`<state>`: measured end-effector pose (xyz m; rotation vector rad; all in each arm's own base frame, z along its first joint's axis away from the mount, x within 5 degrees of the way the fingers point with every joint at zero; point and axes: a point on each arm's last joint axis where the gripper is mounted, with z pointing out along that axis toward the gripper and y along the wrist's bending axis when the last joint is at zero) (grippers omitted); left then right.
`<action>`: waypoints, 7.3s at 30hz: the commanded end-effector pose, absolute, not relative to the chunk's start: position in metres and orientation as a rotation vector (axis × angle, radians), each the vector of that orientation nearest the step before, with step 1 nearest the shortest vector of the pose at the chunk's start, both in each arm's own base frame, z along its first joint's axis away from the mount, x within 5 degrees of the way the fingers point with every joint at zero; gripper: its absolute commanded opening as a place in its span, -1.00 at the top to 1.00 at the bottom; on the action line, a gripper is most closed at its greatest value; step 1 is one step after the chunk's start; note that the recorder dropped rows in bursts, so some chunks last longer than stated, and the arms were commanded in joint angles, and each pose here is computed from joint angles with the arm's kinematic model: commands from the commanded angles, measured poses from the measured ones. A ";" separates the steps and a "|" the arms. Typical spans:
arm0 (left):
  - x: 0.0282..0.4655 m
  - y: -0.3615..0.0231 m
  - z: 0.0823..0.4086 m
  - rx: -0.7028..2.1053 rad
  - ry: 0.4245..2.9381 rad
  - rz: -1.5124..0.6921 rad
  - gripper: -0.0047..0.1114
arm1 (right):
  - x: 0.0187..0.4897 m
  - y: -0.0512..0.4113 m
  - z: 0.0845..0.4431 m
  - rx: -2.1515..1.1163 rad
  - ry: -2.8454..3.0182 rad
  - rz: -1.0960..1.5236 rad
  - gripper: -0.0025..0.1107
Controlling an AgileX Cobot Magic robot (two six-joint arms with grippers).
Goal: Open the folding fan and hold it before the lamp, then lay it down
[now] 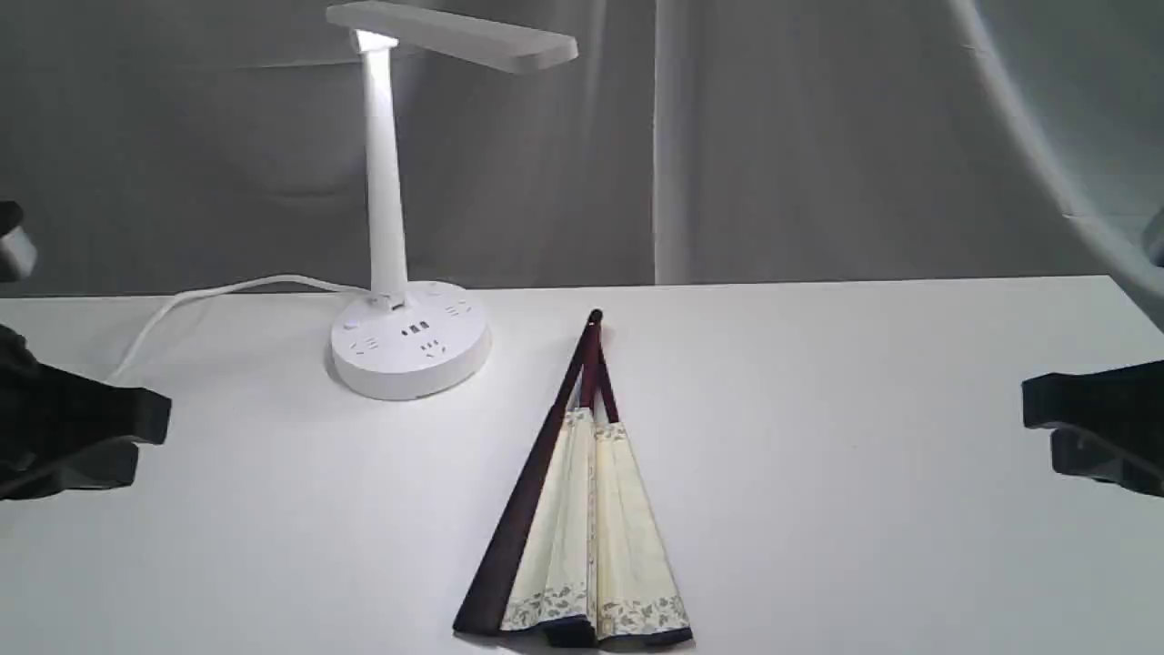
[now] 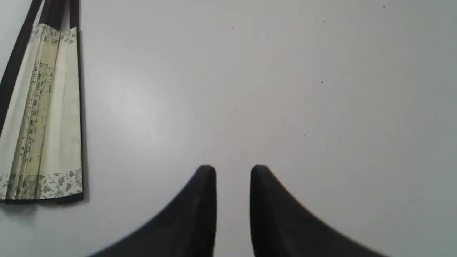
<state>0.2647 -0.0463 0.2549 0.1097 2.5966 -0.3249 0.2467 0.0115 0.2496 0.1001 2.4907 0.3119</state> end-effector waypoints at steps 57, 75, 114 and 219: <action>0.393 -0.144 0.156 0.485 2.490 -0.715 0.03 | 0.267 0.042 0.220 -0.053 2.540 0.463 0.61; 0.417 -0.142 0.097 0.295 2.290 -1.036 0.03 | 0.265 0.043 0.219 -0.066 2.563 0.486 0.61; 0.416 -0.161 0.076 0.356 2.303 -1.047 0.10 | 0.264 0.044 0.218 -0.088 2.569 0.488 0.61; 0.401 -0.158 0.205 0.176 2.054 -1.826 0.92 | 0.227 0.088 0.195 0.251 1.922 0.874 0.58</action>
